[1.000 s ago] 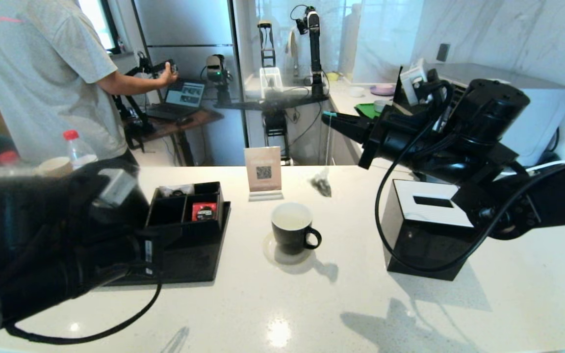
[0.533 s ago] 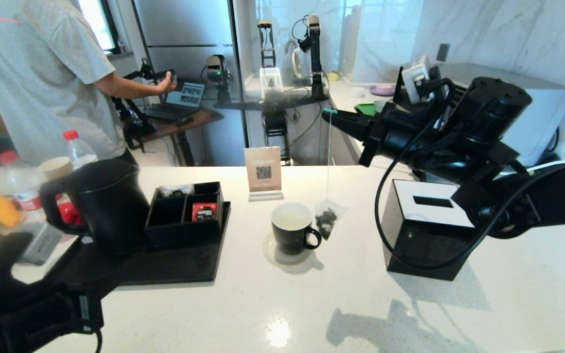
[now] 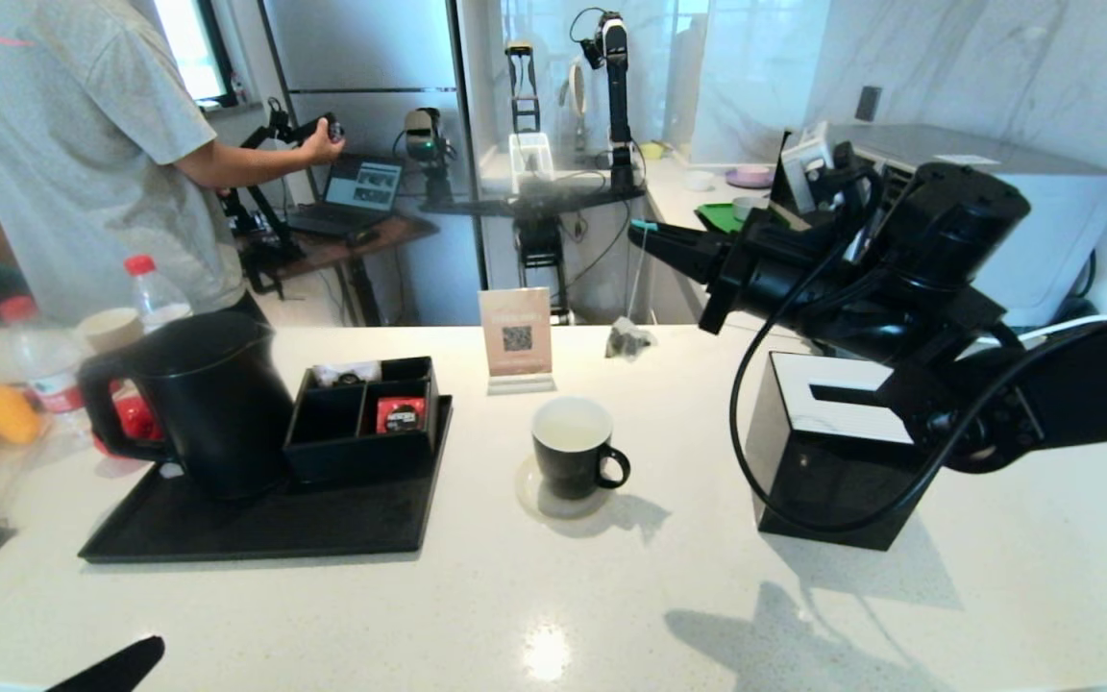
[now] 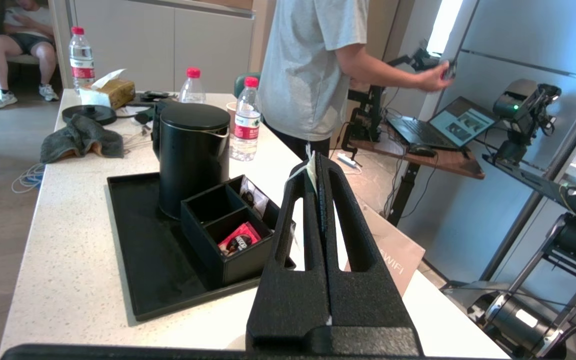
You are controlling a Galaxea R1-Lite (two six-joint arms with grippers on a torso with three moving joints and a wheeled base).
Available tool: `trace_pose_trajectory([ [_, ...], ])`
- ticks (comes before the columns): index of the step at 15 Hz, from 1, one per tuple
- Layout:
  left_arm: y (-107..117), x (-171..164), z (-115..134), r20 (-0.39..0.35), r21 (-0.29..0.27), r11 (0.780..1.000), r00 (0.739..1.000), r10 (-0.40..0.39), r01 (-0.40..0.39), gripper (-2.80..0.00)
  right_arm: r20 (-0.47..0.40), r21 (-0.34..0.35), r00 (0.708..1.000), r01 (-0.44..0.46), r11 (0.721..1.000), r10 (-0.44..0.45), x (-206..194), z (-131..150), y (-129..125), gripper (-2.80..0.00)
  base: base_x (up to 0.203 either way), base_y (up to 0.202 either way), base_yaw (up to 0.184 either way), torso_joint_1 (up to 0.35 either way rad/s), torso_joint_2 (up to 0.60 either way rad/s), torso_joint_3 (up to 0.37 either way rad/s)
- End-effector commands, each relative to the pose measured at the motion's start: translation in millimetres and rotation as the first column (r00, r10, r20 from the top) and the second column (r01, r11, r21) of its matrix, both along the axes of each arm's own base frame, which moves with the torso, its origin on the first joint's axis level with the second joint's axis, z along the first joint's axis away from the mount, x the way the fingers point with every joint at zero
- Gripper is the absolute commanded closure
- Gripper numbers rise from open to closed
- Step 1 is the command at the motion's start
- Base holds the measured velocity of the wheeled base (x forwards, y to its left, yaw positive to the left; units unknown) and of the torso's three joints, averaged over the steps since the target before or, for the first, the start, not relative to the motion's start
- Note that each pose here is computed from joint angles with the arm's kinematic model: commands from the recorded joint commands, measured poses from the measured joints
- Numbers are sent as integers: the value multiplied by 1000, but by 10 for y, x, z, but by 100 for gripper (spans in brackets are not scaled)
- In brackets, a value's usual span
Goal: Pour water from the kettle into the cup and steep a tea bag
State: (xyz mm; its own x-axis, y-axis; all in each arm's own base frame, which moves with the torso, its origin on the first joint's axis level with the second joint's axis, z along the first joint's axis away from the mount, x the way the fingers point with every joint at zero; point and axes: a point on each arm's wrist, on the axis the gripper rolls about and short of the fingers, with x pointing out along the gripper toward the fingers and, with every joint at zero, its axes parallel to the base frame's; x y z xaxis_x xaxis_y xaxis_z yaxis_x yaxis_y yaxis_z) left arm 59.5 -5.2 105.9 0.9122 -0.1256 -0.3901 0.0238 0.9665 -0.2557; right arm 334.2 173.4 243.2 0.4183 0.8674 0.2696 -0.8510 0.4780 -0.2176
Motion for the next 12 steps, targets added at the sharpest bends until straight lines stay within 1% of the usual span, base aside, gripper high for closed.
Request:
trace_pose_trajectory([
  [1, 19, -296, -33, 127, -19, 1000, 992, 9, -7, 0, 4, 0, 1000, -8, 1000, 8, 42, -65, 30, 0, 0, 0, 0, 0, 0, 0],
  [4, 34, -568, -127, 246, -35, 999, 969, 17, -8, 0, -2, -4, 1000, -9, 1000, 9, 64, -104, 42, 0, 0, 0, 0, 0, 0, 0],
  [6, 37, -657, -178, 291, -31, 999, 956, 38, -30, 0, -5, -5, 1000, -11, 1000, 11, 64, -114, 48, 0, 0, 0, 0, 0, 0, 0],
  [9, 37, -750, -245, 350, 70, 996, 936, 25, -53, 0, -5, -9, 1000, -17, 1000, 17, 68, -125, 45, 0, 0, 0, 0, 0, 0, 0],
  [11, 37, -818, -254, 425, 114, 992, 905, 7, -61, 0, -3, -9, 1000, -20, 1000, 20, 90, -163, 57, 0, 0, 0, 0, 0, 0, 0],
  [12, 38, -830, -253, 442, 167, 983, 897, -9, -72, 0, 1, -7, 1000, -22, 1000, 22, 99, -175, 61, 0, 0, 0, 0, 0, 0, 0],
])
